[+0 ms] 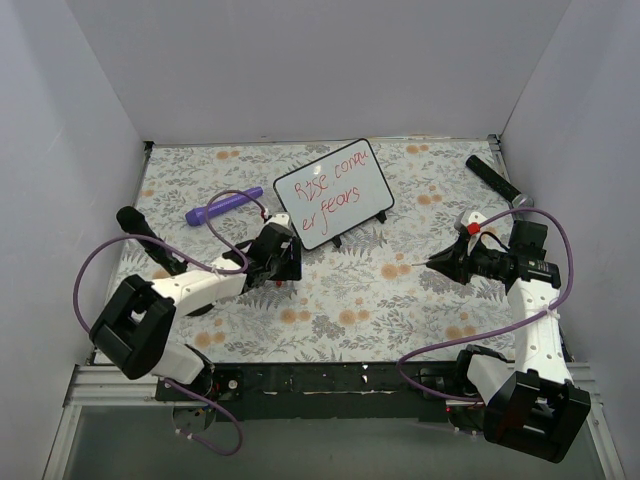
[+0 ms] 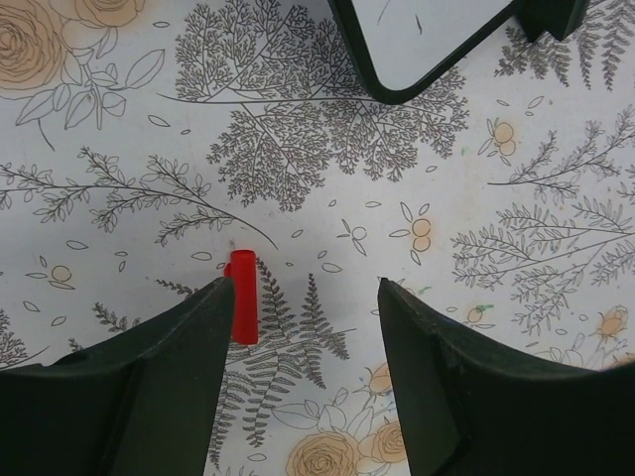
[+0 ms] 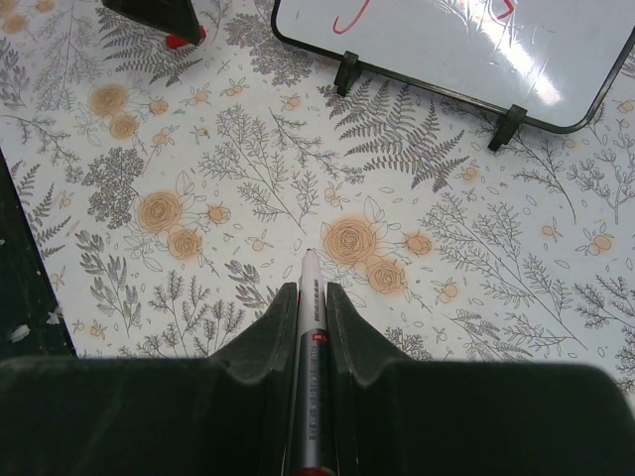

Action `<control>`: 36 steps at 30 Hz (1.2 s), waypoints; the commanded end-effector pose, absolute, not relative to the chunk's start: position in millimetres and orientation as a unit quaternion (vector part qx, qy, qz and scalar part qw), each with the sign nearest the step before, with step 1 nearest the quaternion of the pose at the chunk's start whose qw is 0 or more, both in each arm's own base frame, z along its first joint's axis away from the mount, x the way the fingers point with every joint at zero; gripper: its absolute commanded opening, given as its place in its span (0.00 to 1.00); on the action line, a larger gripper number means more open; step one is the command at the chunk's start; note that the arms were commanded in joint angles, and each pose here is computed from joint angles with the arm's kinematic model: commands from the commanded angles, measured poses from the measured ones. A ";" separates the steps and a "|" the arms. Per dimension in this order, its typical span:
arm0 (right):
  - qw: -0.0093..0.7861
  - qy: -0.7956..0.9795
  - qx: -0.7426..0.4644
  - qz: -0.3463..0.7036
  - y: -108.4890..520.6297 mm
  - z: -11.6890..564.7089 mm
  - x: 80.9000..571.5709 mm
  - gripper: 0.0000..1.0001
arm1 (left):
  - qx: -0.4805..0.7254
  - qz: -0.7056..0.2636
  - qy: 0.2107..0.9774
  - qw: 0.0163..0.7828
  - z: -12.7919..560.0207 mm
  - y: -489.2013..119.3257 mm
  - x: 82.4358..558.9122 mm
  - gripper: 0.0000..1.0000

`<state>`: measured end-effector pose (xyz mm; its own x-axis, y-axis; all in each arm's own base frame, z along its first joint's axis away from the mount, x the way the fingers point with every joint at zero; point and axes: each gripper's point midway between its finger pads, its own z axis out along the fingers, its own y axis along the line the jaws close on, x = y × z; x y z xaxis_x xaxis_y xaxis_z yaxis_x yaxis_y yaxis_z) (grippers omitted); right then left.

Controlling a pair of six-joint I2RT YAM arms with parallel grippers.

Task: Write a sentence on the whiteboard
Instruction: Pick up the pen cap from the center of the board.

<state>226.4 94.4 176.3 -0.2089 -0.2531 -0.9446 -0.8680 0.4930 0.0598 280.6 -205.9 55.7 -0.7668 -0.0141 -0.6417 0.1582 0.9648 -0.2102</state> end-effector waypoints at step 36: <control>0.481 0.698 -0.389 0.361 105.4 176.4 222.2 0.01 | 0.195 -0.209 0.902 0.323 54.4 -275.4 251.2 0.00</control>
<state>226.3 96.1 174.5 -0.2224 -0.2378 -0.9455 -0.8715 0.4832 0.0835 265.4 -231.4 24.6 -0.8059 0.1725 -0.5663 0.2990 0.9443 -0.1378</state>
